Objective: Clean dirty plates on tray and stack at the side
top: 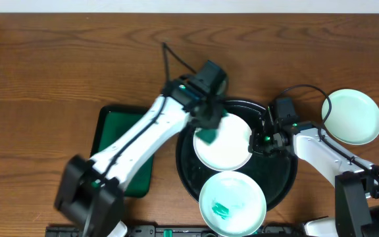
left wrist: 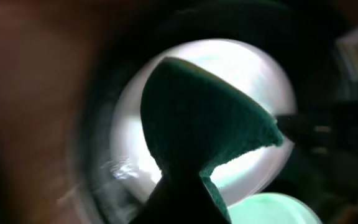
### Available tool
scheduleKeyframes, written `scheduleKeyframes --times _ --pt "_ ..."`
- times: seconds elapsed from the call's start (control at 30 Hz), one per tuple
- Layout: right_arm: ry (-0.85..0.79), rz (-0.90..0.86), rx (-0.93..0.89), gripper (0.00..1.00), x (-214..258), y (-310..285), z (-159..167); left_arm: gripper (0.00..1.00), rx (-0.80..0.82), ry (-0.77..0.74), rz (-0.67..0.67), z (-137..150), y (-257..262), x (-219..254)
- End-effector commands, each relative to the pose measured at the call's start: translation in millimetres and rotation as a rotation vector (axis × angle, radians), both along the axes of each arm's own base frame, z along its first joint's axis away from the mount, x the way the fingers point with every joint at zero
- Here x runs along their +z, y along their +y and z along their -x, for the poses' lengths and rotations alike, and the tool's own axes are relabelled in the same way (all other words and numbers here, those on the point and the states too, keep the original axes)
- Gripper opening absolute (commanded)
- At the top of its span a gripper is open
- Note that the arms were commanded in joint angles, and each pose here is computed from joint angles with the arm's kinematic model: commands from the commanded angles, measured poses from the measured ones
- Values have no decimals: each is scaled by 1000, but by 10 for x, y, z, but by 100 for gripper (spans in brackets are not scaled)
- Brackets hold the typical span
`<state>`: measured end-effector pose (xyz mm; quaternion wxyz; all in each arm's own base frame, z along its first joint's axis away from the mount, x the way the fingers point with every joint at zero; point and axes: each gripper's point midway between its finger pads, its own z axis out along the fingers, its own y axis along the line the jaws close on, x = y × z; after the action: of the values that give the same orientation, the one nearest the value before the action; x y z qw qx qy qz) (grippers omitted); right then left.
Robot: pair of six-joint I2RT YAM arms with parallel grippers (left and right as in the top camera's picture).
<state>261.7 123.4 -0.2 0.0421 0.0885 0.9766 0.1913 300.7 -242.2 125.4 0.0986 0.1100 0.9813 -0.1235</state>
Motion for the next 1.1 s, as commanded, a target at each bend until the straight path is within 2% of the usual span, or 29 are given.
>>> scheduleKeyframes --times 0.0,0.23,0.37,0.57,0.6,0.63,0.67,0.7,0.73,0.77,0.83,0.87,0.9,0.93,1.0,1.07 --pt "-33 71 35 1 -73 -111 -34 7 262 -63 -187 -165 683 157" --pt "-222 53 112 1 399 -33 -348 7 434 176 -355 201 1548 101" --pt "-379 48 163 1 861 -4 -487 7 472 220 -367 226 1778 104" --pt "-542 77 202 1 1439 -56 -487 7 485 232 -354 200 1883 98" --pt "-541 75 188 1 1479 -70 -458 10 440 235 -337 198 1846 93" --pt "-526 71 150 1 1493 -94 -429 33 401 236 -318 193 1807 88" --pt "-491 69 92 11 1473 -131 -398 40 371 238 -302 190 1774 84" --pt "-458 62 51 13 1443 -147 -367 40 349 240 -288 189 1745 80" --pt "-420 53 11 22 1395 -155 -336 44 340 238 -279 182 1727 80" --pt "-381 44 -30 30 1338 -161 -310 44 341 235 -275 173 1722 79" --pt "-309 34 -87 53 1213 -164 -267 44 339 234 -259 161 1693 77" --pt "-278 29 -102 60 1152 -157 -252 44 339 234 -251 155 1679 77" --pt "-250 23 -111 74 1095 -141 -244 44 338 235 -241 151 1661 77" --pt "-221 13 -111 76 1033 -115 -235 43 337 235 -236 149 1652 77" --pt "-168 -2 -99 77 905 -65 -217 32 337 237 -234 151 1648 77" --pt "-112 -6 -95 78 750 -33 -206 27 337 238 -235 155 1650 75"
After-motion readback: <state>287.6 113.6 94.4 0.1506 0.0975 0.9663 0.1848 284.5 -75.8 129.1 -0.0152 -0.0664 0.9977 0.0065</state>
